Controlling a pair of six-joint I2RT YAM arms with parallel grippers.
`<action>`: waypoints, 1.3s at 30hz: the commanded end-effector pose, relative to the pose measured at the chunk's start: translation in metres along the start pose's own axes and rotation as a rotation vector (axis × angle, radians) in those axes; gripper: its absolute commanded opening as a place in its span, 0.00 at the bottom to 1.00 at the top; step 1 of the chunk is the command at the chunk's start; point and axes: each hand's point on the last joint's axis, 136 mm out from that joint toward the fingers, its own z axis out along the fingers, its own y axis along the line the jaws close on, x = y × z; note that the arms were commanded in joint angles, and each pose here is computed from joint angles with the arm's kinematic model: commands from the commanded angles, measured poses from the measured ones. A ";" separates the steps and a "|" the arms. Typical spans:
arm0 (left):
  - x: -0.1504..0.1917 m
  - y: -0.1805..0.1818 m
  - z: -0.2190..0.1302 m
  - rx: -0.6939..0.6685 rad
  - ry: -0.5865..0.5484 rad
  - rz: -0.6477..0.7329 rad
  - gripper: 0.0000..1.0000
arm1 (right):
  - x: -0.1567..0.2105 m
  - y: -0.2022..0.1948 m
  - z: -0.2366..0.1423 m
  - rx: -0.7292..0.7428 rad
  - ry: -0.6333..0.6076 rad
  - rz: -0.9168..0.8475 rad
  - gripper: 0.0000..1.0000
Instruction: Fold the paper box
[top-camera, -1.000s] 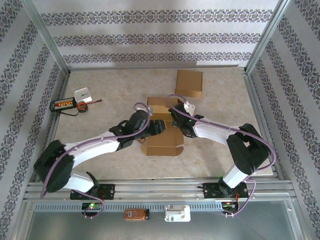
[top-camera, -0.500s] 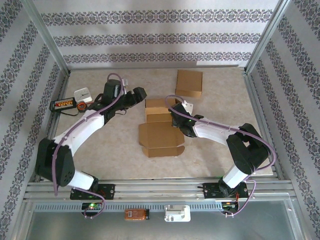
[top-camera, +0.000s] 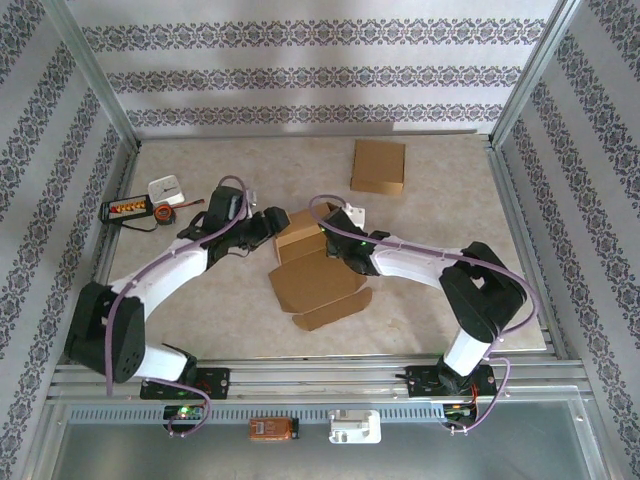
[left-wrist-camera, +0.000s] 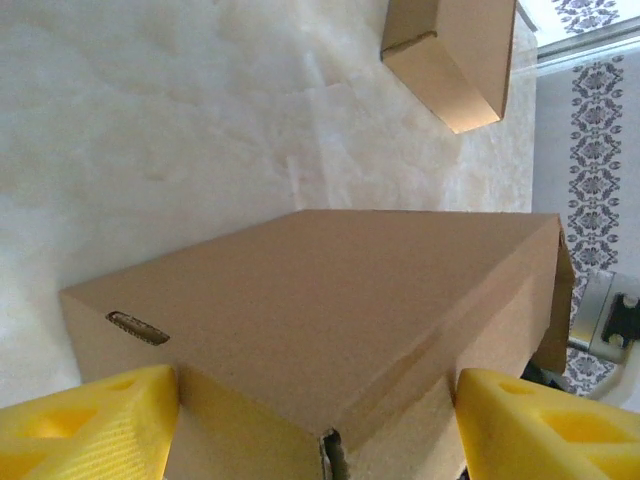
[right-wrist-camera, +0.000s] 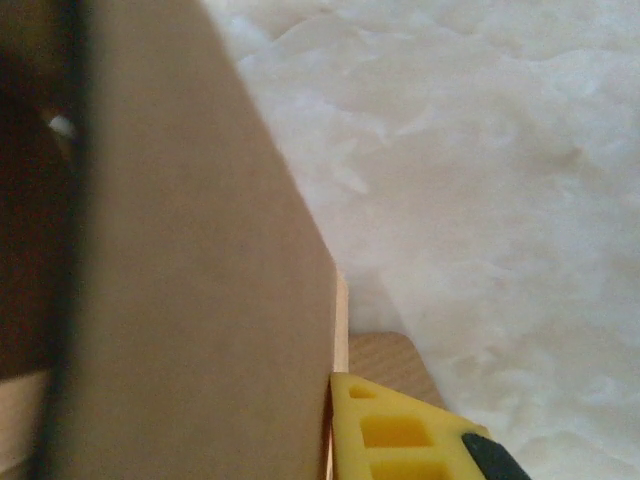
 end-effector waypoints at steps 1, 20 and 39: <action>-0.004 0.017 -0.011 -0.047 -0.085 -0.039 0.72 | 0.004 0.026 0.001 -0.048 0.015 0.047 0.13; -0.025 0.028 -0.003 -0.043 -0.112 -0.077 0.71 | 0.055 0.109 -0.012 -0.295 0.134 0.069 0.29; -0.039 0.035 -0.006 -0.051 -0.119 -0.076 0.71 | -0.027 0.061 -0.125 -0.339 -0.290 -0.484 0.74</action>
